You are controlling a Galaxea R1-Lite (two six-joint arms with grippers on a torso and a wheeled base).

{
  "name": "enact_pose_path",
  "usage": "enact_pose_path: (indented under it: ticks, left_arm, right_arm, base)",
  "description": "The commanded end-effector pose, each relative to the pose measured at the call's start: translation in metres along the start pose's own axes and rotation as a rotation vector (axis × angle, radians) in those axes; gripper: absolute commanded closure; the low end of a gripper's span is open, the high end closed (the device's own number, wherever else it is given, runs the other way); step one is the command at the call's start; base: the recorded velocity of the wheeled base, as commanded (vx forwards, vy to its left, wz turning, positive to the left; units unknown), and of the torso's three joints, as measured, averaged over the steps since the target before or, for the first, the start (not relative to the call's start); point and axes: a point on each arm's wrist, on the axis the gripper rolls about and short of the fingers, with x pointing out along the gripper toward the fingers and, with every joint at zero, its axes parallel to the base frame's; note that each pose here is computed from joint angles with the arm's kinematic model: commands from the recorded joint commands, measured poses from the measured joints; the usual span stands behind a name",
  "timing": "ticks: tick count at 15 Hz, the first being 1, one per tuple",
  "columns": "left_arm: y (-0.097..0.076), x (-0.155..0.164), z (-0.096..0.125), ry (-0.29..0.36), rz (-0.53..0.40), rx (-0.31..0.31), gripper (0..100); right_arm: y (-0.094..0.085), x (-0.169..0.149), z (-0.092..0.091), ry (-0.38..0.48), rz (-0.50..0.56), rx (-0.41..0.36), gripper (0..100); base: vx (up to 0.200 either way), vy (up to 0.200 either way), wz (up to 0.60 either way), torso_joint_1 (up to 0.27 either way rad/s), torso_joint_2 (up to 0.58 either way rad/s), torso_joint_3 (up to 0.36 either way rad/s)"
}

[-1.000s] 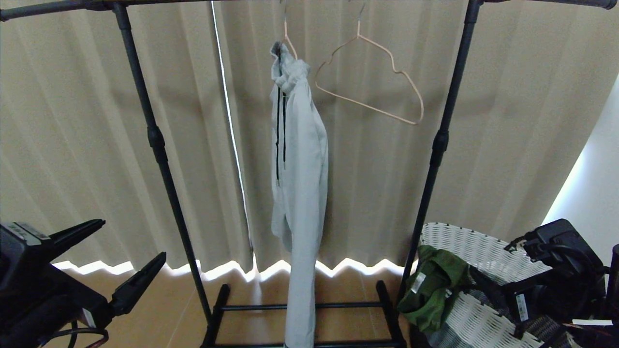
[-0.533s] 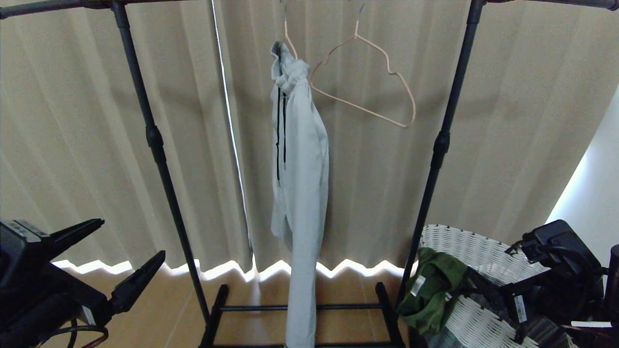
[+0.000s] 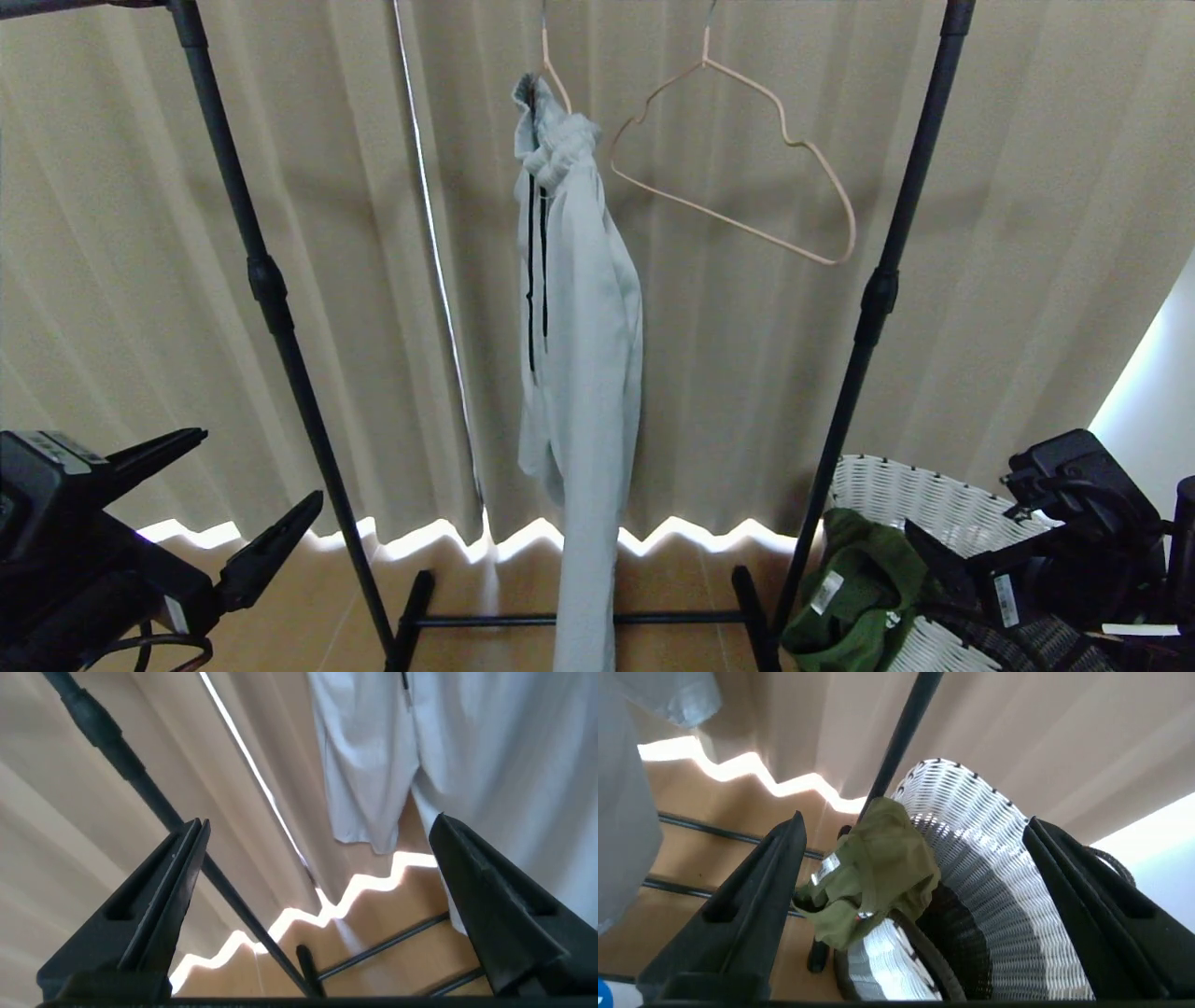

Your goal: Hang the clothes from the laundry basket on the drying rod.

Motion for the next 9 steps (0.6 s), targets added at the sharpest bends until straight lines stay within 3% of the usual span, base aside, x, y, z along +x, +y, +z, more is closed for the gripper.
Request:
enact_pose_path:
  ticks: [1, 3, 6, 9]
  left_arm:
    - [0.0, 0.0, 0.0, -0.001, 0.004, 0.0, 0]
    - [0.001, -0.002, 0.001, -0.008, 0.007, 0.001, 0]
    - [0.002, -0.006, 0.005, -0.037, 0.017, 0.002, 0]
    - [0.002, -0.01, 0.007, -0.057, 0.025, 0.004, 0]
  right_arm:
    - [0.0, -0.004, -0.008, 0.017, 0.006, -0.009, 0]
    - [0.0, -0.003, -0.009, 0.027, 0.002, -0.043, 0]
    - [-0.006, 0.011, -0.022, 0.144, -0.028, -0.25, 0]
    - [0.002, 0.034, -0.031, 0.247, -0.006, -0.295, 0]
  base:
    - [0.0, 0.0, 0.0, 0.0, 0.0, 0.0]
    - [0.0, 0.0, 0.0, 0.0, 0.0, 0.0]
    - [0.0, 0.0, 0.0, 0.0, 0.0, 0.0]
    - [0.0, 0.0, 0.0, 0.0, 0.0, 0.0]
